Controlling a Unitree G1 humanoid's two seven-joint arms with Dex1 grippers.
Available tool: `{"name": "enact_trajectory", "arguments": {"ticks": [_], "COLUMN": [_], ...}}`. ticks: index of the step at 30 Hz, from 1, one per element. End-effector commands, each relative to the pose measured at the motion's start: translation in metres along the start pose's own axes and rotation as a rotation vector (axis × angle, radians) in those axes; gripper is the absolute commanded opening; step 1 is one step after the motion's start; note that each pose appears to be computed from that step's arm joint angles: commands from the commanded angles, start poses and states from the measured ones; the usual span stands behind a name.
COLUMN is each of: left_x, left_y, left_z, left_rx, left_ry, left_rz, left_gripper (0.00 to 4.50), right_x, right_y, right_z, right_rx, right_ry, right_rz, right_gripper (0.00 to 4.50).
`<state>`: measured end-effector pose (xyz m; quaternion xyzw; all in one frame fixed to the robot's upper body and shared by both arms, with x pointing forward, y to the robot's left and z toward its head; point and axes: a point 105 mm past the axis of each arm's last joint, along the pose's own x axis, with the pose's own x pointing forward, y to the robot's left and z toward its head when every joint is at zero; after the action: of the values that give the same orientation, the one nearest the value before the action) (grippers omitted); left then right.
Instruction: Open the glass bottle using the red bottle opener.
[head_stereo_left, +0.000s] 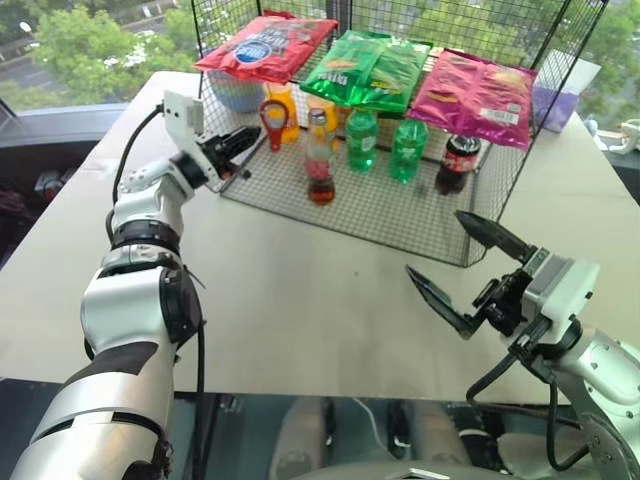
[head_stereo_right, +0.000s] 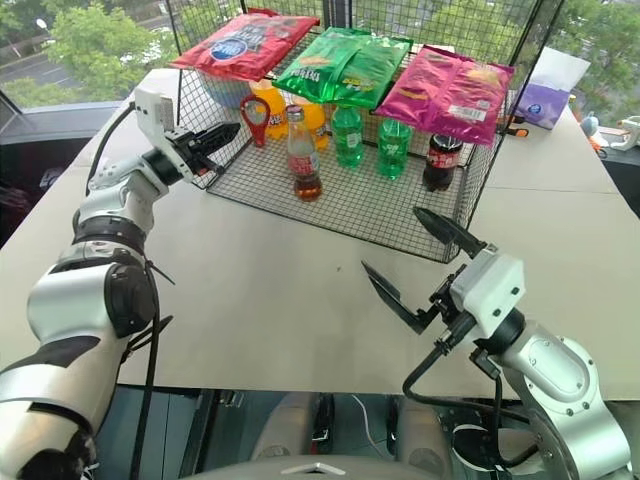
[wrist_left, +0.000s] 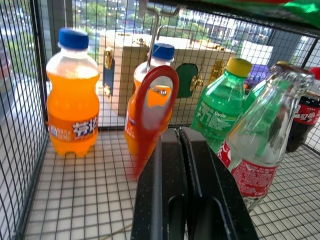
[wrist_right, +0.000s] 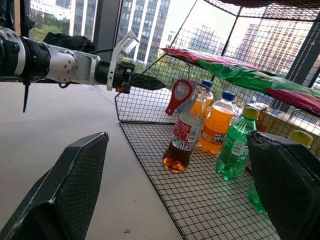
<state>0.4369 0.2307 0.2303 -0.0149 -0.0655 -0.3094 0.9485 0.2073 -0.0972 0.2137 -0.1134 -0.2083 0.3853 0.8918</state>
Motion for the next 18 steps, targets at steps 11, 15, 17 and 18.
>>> {"name": "enact_trajectory", "arguments": {"ticks": [11,15,17,18], "left_x": [0.019,0.027,0.030,0.030], "left_y": [0.009,0.007,0.006,0.006], "left_z": [0.014,0.019,0.021,0.022], "left_rx": [0.212,0.218,0.220,0.221], "left_ry": [0.017,0.004,0.001,0.001], "left_rz": [0.190,0.219,0.224,0.226], "left_gripper": [3.09,3.09,3.09,3.09], "right_x": [-0.001,-0.002,-0.003,-0.003], "right_y": [0.002,0.002,0.002,0.002], "right_z": [0.010,0.011,0.011,0.011], "right_rx": [-0.028,-0.034,-0.035,-0.036], "right_ry": [-0.037,-0.032,-0.030,-0.029], "right_rz": [-0.009,-0.024,-0.032,-0.036], "right_gripper": [4.50,4.50,4.50,4.50]}}
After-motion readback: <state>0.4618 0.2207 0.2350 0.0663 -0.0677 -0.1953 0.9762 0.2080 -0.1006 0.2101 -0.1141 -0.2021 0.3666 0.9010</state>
